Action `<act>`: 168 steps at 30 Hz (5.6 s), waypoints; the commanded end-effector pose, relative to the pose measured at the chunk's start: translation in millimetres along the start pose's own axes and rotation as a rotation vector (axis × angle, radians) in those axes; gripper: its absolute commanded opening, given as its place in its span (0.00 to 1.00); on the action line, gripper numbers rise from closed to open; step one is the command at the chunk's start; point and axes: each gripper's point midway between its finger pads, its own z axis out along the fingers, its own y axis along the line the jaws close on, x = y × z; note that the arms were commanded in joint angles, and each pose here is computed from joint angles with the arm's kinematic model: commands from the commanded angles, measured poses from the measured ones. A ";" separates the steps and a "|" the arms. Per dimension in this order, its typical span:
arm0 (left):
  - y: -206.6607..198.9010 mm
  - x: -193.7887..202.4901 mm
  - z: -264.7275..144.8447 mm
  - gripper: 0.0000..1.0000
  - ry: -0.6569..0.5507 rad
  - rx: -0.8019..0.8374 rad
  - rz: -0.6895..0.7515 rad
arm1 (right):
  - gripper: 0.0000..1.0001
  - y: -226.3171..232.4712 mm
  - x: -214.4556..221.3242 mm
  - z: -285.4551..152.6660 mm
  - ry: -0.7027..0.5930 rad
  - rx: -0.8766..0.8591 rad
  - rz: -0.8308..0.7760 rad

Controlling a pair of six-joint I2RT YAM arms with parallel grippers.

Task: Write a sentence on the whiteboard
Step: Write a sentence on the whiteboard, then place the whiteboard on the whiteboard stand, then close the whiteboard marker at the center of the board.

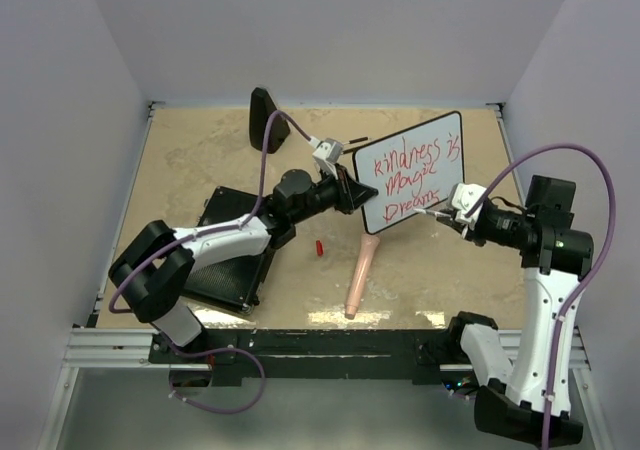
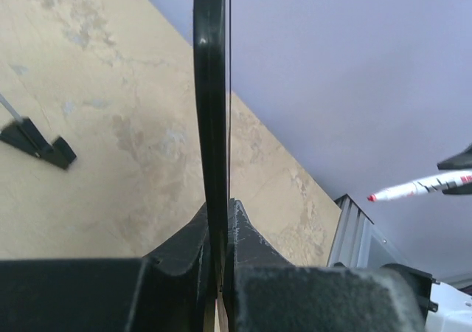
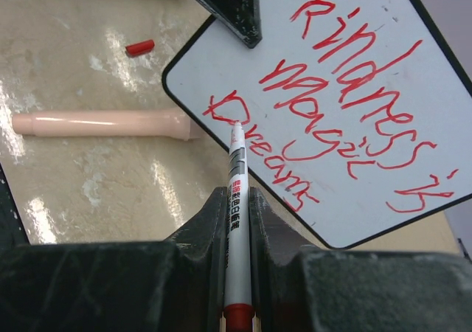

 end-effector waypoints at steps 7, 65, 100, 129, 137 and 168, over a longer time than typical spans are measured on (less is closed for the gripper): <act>-2.9 -130.8 -36.4 0.00 -0.220 0.080 0.188 | 0.00 5.4 -38.3 -4.8 -0.113 -0.028 0.017; 229.5 -53.9 -43.0 0.20 0.046 -0.026 0.219 | 0.00 -6.0 21.8 72.5 -0.071 -0.090 0.216; 246.2 -61.6 -69.1 0.66 -0.032 -0.229 0.296 | 0.00 -5.4 22.5 72.3 -0.069 -0.082 0.211; 155.5 -120.0 -151.9 1.00 -0.181 -0.527 0.240 | 0.00 -6.6 21.3 75.3 -0.088 -0.089 0.192; 94.9 -51.7 -147.5 1.00 -0.120 -0.525 0.045 | 0.00 -4.2 16.2 68.7 -0.105 -0.048 0.175; 110.2 128.7 -110.4 0.61 0.525 -0.901 0.224 | 0.00 -2.0 17.3 66.4 -0.102 -0.030 0.174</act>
